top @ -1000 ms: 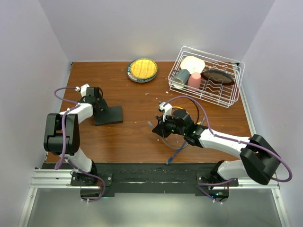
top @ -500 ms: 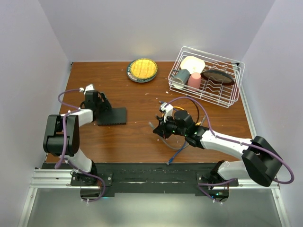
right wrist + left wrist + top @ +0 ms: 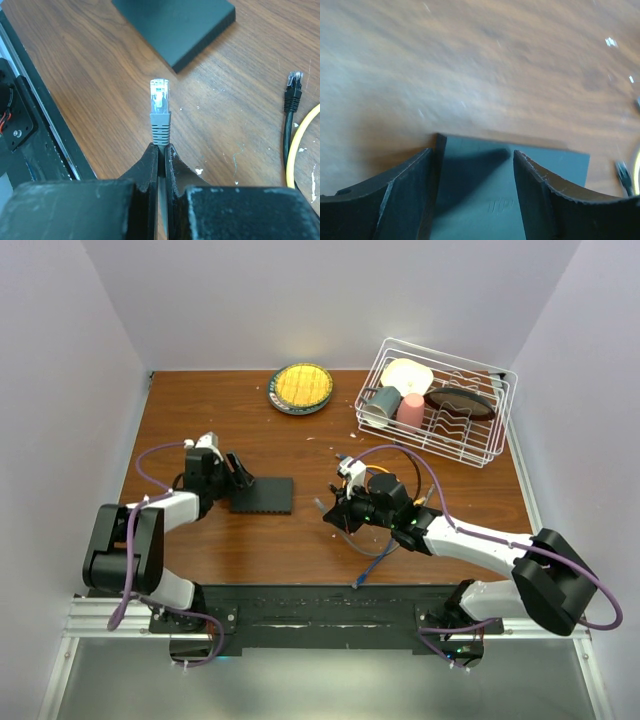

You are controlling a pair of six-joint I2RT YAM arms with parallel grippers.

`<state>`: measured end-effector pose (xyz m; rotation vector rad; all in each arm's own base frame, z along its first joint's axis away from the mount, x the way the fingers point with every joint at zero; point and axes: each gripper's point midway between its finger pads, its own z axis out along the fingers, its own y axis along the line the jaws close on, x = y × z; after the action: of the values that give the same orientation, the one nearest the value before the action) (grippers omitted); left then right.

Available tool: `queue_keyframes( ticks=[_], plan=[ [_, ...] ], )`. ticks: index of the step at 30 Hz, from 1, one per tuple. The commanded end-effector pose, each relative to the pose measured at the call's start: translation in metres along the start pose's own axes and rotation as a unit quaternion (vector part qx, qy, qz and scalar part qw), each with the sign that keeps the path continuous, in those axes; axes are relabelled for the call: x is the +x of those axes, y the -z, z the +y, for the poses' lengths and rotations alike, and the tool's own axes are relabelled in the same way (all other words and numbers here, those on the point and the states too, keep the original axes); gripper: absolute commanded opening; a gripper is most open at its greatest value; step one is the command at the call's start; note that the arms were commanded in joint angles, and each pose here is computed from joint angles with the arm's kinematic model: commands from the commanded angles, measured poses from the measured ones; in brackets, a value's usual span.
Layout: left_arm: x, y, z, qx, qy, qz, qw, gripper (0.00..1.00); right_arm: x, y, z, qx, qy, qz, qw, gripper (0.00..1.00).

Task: Insert the plug into the switch port

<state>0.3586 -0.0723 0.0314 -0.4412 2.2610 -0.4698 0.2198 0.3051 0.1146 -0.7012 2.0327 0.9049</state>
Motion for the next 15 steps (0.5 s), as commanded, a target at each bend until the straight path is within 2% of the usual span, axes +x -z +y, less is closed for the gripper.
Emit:
queue_keyframes(
  ticks=[1,8,12,15],
  plan=[
    [0.037,0.018,-0.002,0.01,0.022,0.056,0.998,0.7,-0.009,-0.001,0.009,-0.014,0.001,-0.01,1.0,0.0],
    [-0.001,0.042,-0.01,0.008,0.0,-0.018,1.0,0.71,-0.015,-0.006,0.01,-0.014,0.005,-0.009,1.0,0.0],
    [-0.046,0.059,-0.022,0.002,-0.015,-0.09,0.996,0.75,-0.016,-0.01,0.011,-0.018,0.007,-0.009,1.0,0.0],
    [-0.074,0.061,-0.032,0.0,-0.031,-0.118,0.993,0.8,-0.019,-0.014,0.014,-0.023,0.008,-0.007,1.0,0.0]
  ],
)
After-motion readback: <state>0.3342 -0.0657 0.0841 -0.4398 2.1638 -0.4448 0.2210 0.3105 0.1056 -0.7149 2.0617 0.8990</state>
